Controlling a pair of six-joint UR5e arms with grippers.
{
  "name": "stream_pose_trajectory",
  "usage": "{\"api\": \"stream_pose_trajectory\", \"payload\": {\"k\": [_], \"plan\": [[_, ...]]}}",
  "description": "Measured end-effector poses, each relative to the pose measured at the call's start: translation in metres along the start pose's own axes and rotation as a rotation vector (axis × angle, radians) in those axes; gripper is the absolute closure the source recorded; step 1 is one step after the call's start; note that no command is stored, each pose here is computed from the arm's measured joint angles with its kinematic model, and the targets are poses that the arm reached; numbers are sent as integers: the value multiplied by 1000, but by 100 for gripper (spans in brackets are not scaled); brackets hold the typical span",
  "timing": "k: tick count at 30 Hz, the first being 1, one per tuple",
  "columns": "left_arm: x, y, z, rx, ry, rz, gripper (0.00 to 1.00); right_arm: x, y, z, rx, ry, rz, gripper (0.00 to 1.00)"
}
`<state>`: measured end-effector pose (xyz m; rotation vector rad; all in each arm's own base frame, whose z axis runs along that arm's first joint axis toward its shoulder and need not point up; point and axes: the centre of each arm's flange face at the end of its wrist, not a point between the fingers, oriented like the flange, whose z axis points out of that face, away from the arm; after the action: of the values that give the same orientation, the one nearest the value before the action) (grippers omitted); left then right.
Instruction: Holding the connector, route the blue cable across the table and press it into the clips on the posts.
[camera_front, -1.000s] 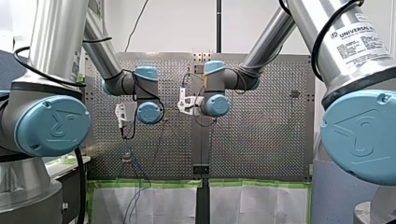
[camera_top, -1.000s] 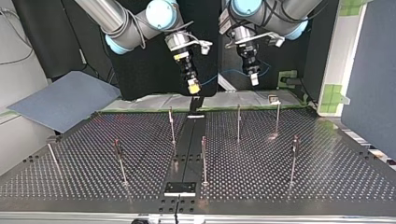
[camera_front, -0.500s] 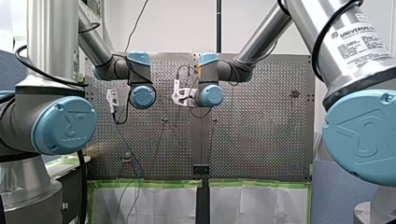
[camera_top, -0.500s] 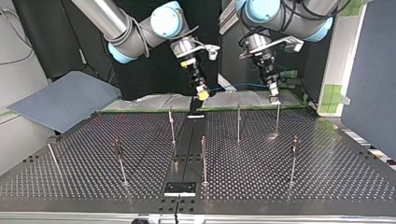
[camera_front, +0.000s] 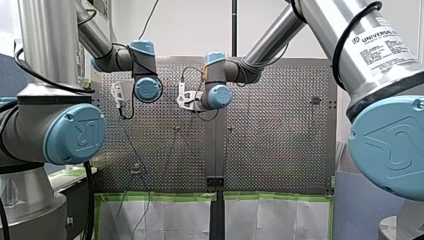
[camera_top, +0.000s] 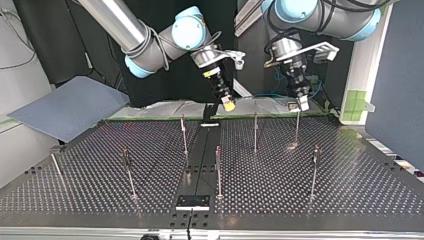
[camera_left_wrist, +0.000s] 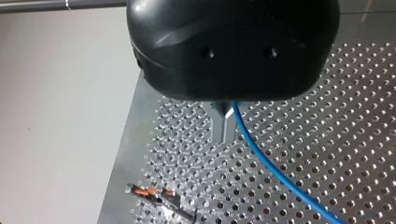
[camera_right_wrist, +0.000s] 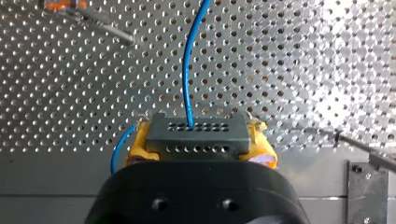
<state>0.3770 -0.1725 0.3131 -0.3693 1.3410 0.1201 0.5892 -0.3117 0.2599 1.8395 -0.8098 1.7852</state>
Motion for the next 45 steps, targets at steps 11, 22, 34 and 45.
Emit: {"api": "stream_pose_trajectory", "payload": {"k": [11, 22, 34, 45], "plan": [[-16, 0, 30, -35, 0, 4, 99, 33, -7, 14, 7, -9, -1, 100], [-40, -1, 58, -34, -24, -7, 99, 69, -10, 29, 19, 32, 3, 100], [-54, 8, 82, -44, -41, -19, 99, 73, -10, 55, 26, 39, -4, 100], [-55, 15, 103, -34, -32, -29, 99, 109, -14, 69, 30, 97, -17, 100]]}}
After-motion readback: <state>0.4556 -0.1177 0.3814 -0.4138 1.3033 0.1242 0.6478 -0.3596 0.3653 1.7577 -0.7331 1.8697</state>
